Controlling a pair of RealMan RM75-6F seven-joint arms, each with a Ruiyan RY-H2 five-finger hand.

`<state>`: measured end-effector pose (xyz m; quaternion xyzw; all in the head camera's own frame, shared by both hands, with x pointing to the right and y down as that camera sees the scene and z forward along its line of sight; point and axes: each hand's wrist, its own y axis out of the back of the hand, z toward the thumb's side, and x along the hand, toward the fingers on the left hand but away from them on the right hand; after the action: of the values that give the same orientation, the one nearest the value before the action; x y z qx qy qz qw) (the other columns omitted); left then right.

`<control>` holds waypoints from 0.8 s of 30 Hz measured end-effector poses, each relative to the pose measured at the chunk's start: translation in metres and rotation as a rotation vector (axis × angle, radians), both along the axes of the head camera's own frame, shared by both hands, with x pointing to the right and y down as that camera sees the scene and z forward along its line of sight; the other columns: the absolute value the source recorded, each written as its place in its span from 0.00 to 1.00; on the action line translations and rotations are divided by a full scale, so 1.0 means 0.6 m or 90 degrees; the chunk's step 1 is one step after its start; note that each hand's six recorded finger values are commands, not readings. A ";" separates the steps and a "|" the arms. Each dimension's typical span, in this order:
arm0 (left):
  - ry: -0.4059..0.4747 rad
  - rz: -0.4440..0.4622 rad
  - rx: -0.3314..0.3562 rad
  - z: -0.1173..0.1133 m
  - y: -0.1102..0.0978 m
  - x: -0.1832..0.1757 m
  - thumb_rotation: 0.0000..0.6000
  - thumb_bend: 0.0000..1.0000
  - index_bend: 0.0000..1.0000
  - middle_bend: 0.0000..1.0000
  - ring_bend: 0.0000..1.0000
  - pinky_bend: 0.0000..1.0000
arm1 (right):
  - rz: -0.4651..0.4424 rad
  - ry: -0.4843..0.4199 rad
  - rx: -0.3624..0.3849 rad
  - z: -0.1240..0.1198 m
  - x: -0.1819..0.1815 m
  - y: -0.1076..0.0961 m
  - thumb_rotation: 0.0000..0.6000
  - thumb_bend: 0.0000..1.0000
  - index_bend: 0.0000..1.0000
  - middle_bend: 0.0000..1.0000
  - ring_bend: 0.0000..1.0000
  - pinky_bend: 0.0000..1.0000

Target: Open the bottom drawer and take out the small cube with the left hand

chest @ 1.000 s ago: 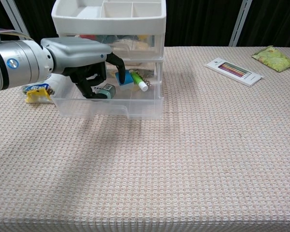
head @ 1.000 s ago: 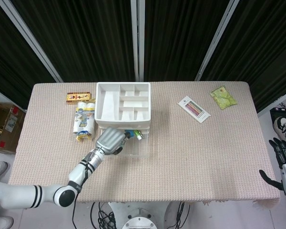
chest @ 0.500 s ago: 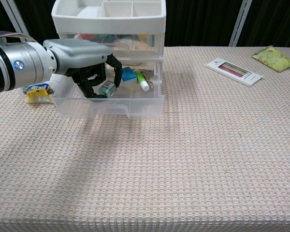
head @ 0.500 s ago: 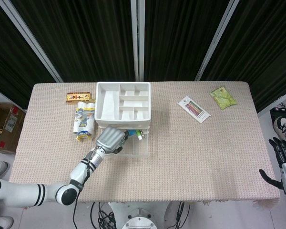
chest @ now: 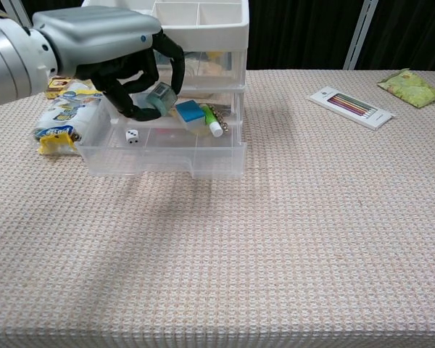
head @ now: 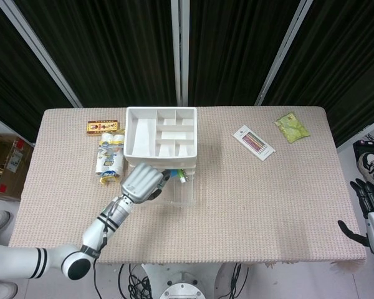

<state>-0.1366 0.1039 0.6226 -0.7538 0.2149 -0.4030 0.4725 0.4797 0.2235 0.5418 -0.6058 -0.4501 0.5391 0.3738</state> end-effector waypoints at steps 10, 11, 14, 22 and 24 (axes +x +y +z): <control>0.067 0.205 0.100 -0.034 0.109 0.080 1.00 0.33 0.52 0.84 0.89 1.00 | -0.008 -0.001 -0.004 0.001 -0.005 0.006 1.00 0.13 0.00 0.05 0.00 0.03; 0.066 0.228 0.106 -0.027 0.121 0.090 1.00 0.33 0.52 0.84 0.89 1.00 | -0.007 -0.001 -0.004 0.001 -0.004 0.008 1.00 0.13 0.00 0.05 0.00 0.03; 0.049 0.276 0.111 -0.001 0.144 0.112 1.00 0.33 0.51 0.84 0.89 1.00 | -0.004 0.000 -0.006 0.000 -0.002 0.012 1.00 0.14 0.00 0.05 0.00 0.03; 0.009 0.342 0.091 0.046 0.183 0.152 1.00 0.31 0.41 0.82 0.88 1.00 | 0.002 0.002 -0.008 0.000 0.001 0.016 1.00 0.13 0.00 0.05 0.00 0.03; 0.000 0.344 0.091 0.052 0.185 0.156 1.00 0.27 0.35 0.81 0.87 1.00 | 0.002 0.003 -0.009 0.001 0.001 0.015 1.00 0.13 0.00 0.05 0.00 0.03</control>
<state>-0.0429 0.2149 0.6537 -0.7486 0.0338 -0.2462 0.6147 0.4804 0.2325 0.5423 -0.6066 -0.4464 0.5443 0.3694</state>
